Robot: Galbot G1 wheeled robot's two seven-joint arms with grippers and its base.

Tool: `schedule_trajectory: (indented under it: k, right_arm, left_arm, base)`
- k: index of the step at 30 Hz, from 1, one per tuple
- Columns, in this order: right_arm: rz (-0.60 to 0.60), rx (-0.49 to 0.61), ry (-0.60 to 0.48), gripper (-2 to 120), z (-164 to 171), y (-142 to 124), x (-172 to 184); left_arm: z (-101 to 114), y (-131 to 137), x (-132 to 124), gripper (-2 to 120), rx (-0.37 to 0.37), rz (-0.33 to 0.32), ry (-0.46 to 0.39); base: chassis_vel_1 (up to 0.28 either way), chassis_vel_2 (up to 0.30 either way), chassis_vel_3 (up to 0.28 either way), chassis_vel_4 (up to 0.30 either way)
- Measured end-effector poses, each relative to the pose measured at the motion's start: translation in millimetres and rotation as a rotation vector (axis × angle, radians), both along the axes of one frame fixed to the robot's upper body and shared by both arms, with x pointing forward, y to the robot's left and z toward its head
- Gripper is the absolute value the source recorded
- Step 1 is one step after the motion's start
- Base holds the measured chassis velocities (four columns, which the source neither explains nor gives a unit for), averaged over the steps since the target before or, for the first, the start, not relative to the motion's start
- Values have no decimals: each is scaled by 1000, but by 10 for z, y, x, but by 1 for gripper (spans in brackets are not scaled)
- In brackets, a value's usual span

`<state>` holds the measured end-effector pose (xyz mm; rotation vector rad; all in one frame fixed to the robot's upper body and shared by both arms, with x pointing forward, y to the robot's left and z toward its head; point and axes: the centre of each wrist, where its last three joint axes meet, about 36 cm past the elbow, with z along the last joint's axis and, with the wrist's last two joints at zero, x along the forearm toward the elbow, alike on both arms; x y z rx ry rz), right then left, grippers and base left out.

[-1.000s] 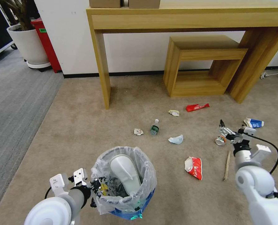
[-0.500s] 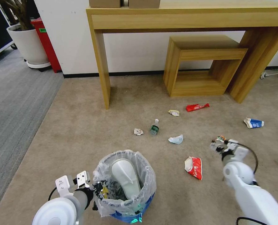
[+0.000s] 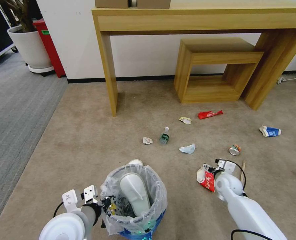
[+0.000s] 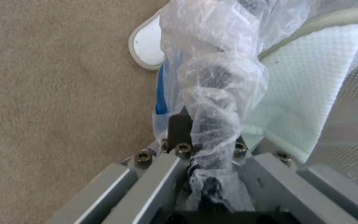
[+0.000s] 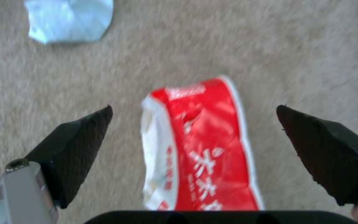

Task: Pick up the trash bin and place the garbage on the floor into it.

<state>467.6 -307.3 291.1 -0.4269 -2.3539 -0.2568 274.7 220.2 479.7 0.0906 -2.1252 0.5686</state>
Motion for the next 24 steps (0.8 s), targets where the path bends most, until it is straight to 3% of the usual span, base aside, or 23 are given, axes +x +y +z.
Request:
schedule_trajectory:
  k: [10, 24]
  right_arm:
    - [24, 0, 35, 100, -331, 411, 72]
    - [35, -35, 67, 100, -652, 512, 142]
  left_arm:
    - [-61, -75, 5, 0, -5, -11, 14]
    - [-71, -74, 7, 0, 1, -17, 19]
  base:
    - [0, 0, 0, 0]
    - [0, 0, 0, 0]
